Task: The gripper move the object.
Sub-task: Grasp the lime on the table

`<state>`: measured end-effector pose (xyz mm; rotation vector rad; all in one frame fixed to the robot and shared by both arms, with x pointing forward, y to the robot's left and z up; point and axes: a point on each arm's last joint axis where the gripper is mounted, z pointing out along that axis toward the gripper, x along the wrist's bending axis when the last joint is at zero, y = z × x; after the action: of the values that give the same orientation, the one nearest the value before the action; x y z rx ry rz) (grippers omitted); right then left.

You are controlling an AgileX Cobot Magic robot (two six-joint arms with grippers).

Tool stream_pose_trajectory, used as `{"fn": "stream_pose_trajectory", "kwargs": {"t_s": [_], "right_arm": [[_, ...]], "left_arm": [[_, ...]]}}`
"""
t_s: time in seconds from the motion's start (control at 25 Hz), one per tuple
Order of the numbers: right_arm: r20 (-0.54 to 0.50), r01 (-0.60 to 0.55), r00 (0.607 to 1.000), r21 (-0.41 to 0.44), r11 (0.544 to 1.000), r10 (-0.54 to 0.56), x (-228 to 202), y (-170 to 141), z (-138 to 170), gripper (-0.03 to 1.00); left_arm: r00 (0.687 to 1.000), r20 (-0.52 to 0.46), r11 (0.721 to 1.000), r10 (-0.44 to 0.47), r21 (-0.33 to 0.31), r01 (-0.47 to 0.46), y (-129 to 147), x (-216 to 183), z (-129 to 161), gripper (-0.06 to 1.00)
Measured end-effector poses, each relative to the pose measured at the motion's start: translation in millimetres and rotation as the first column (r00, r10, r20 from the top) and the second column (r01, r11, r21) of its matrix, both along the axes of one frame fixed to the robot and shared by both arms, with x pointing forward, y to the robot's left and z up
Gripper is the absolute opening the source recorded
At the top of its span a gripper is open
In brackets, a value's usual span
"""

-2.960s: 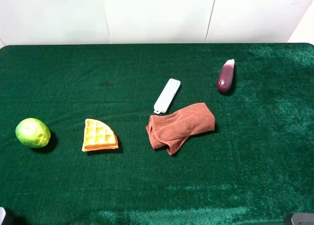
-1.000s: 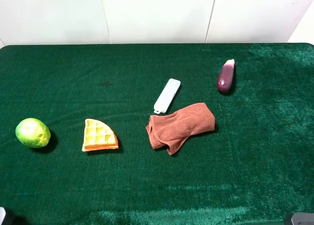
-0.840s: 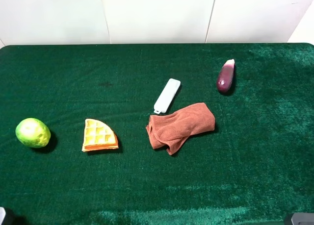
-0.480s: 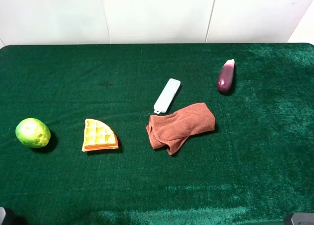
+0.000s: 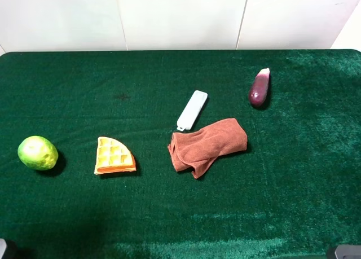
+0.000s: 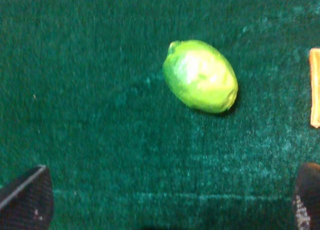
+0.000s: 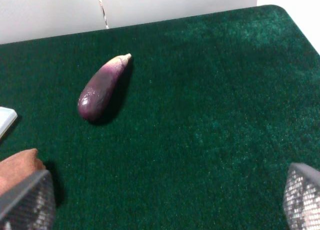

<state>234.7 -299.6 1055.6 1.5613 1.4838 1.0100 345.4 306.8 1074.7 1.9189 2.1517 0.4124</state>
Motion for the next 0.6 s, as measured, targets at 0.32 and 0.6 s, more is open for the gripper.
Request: {"fn": "stream_pose_trajectory", "kwargs": {"t_s": [0.32, 0.6], "right_arm": [[0.000, 0.000, 1.000, 0.000, 1.000, 0.000, 0.0, 0.0, 0.0, 0.70], [0.001, 0.000, 1.000, 0.000, 1.000, 0.000, 0.0, 0.0, 0.1, 0.70]], "left_arm": [[0.986, -0.159, 0.999, 0.042, -0.026, -0.047, -1.3, 31.1, -20.9, 0.96], [0.973, -0.223, 0.997, 0.060, -0.027, -0.067, -1.3, 60.7, -42.7, 0.99]]}}
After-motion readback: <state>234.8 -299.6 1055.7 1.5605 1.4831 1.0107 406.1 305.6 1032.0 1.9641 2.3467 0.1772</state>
